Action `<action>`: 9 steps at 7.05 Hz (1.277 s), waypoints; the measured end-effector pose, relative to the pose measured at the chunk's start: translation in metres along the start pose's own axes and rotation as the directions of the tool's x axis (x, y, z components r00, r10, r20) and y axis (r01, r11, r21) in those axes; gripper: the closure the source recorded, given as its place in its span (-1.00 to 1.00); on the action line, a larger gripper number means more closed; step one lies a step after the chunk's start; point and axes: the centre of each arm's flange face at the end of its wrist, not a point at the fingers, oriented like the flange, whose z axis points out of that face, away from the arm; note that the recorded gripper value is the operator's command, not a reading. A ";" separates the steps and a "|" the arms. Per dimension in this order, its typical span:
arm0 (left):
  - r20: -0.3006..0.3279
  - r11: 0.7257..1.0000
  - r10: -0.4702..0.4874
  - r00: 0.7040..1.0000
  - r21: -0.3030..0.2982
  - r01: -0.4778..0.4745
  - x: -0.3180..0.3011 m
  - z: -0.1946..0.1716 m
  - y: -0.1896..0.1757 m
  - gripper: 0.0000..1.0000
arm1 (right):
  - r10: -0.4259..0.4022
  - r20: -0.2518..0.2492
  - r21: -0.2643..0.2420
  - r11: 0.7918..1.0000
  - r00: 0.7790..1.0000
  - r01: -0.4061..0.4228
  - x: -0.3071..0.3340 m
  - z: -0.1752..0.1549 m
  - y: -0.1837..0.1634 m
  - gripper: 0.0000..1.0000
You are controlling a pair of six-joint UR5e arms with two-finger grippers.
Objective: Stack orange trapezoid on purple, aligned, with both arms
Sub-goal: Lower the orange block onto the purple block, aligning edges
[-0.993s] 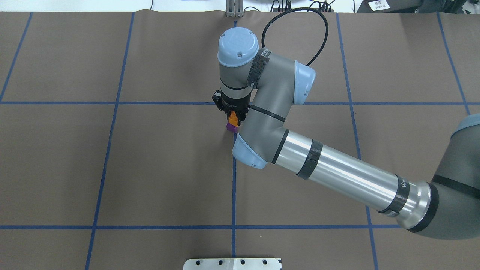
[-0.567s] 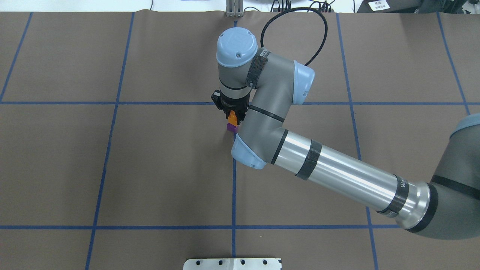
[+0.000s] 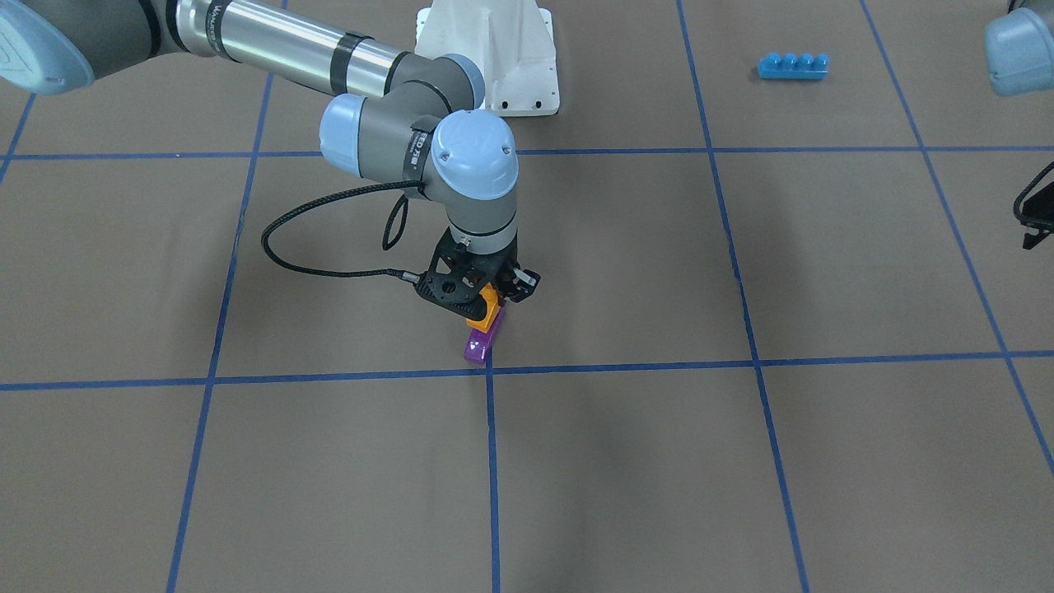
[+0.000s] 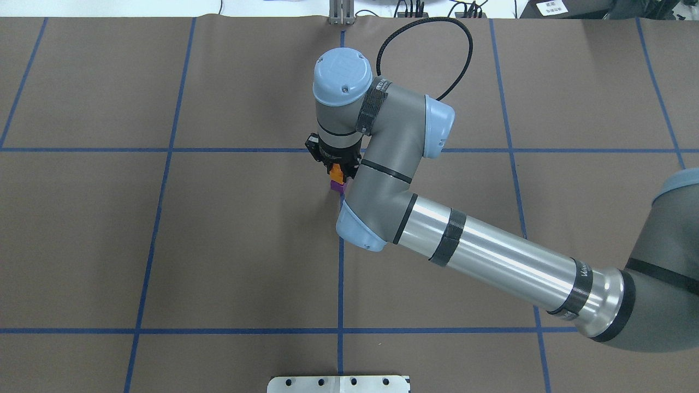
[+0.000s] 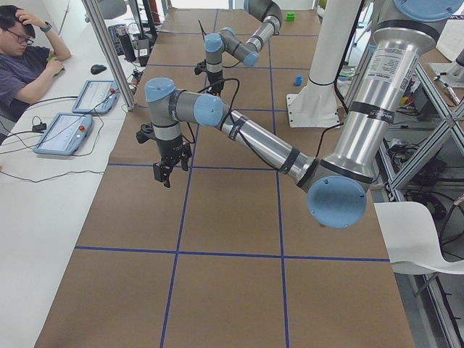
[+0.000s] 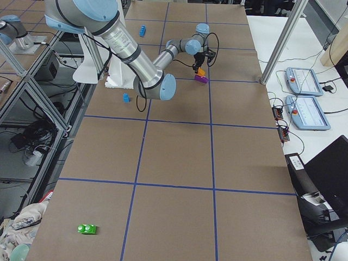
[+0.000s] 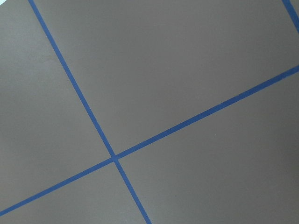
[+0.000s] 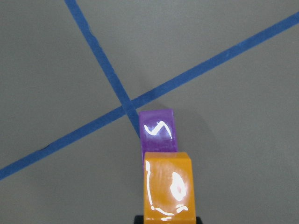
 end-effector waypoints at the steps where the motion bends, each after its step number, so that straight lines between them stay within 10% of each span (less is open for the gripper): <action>1: 0.000 1.000 0.000 1.000 0.000 0.000 0.000 0.000 0.000 -1.00 | -0.003 -0.004 0.006 1.000 1.000 0.003 0.001 0.005 0.002 1.00; 8: 0.000 1.000 -0.001 1.000 0.000 0.001 0.000 0.000 0.000 -1.00 | -0.023 0.012 0.022 0.999 1.000 0.023 0.001 0.019 0.004 0.95; 9: 0.001 1.000 0.000 1.000 0.001 0.000 0.001 -0.001 0.000 -1.00 | -0.024 0.014 0.023 0.999 1.000 0.024 0.001 0.020 0.003 -0.10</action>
